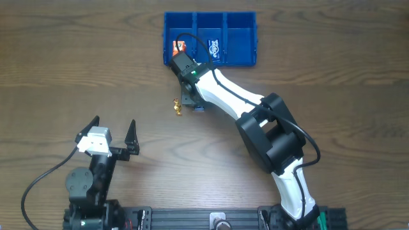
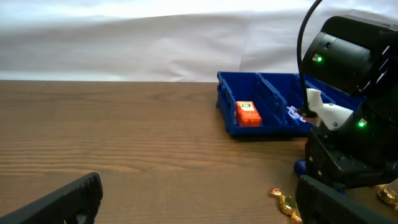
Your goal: Sort Candies Into Trays
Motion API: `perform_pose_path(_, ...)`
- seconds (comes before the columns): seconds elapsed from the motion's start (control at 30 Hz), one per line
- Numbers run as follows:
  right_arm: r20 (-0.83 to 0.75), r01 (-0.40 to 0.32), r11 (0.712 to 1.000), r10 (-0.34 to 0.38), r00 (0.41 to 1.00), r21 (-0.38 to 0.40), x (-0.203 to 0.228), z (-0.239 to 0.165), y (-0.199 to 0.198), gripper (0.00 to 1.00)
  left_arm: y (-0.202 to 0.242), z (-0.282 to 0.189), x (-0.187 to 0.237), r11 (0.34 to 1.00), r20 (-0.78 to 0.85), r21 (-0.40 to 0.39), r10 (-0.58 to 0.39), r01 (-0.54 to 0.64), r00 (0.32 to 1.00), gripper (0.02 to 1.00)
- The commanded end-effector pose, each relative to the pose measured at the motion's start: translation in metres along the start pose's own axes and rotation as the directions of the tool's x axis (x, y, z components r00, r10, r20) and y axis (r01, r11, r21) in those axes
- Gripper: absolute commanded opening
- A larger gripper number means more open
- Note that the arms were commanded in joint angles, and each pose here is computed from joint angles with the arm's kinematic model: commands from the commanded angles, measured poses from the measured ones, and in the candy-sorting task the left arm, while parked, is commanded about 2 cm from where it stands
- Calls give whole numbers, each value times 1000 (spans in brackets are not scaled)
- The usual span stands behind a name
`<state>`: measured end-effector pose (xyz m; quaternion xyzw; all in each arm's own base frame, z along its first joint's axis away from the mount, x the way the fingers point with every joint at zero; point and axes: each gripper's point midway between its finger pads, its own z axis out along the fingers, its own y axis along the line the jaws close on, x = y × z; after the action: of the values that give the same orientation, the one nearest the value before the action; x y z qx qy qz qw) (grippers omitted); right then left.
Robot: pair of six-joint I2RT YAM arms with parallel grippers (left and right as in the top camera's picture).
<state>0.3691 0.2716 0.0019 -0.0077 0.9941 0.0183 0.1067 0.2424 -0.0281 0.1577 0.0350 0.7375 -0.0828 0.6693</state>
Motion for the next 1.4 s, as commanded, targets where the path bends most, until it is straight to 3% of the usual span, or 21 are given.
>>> perform_pose_path(0.03,6,-2,1000,2,1000,7,0,-3,-1,213,0,1,16,1000,-45,10,5,-5,999,998)
perform_pose_path(0.17,97,-5,1000,3,995,15,-22,-41,-3,176,0,1,16,1000,-45,10,5,-5,999,998)
perform_pose_path(0.27,231,32,999,-41,972,42,-53,-90,-6,172,0,1,16,1000,-45,10,5,-5,999,998)
perform_pose_path(0.43,469,28,994,-76,880,109,-107,-171,-15,165,0,1,16,1000,-45,10,5,-5,999,998)
perform_pose_path(0.6,617,12,996,-66,784,92,-158,-213,-22,161,0,1,16,1000,-45,10,5,-5,999,998)
perform_pose_path(0.7,661,-37,997,-15,751,64,-183,-211,-36,161,0,1,16,1000,-45,10,5,-5,999,998)
perform_pose_path(0.73,657,-24,998,-23,753,62,-187,-205,-37,161,0,1,16,1000,-45,10,5,-5,999,998)
perform_pose_path(0.8,644,30,998,-62,762,60,-193,-192,-33,161,0,1,16,1000,-45,10,5,-5,999,998)
perform_pose_path(0.97,590,58,997,-78,803,53,-195,-150,-31,161,0,1,16,1000,-45,10,5,-5,999,998)
perform_pose_path(1.4,521,35,999,-46,852,29,-193,-100,-35,159,0,1,16,1000,-45,10,5,-5,999,998)
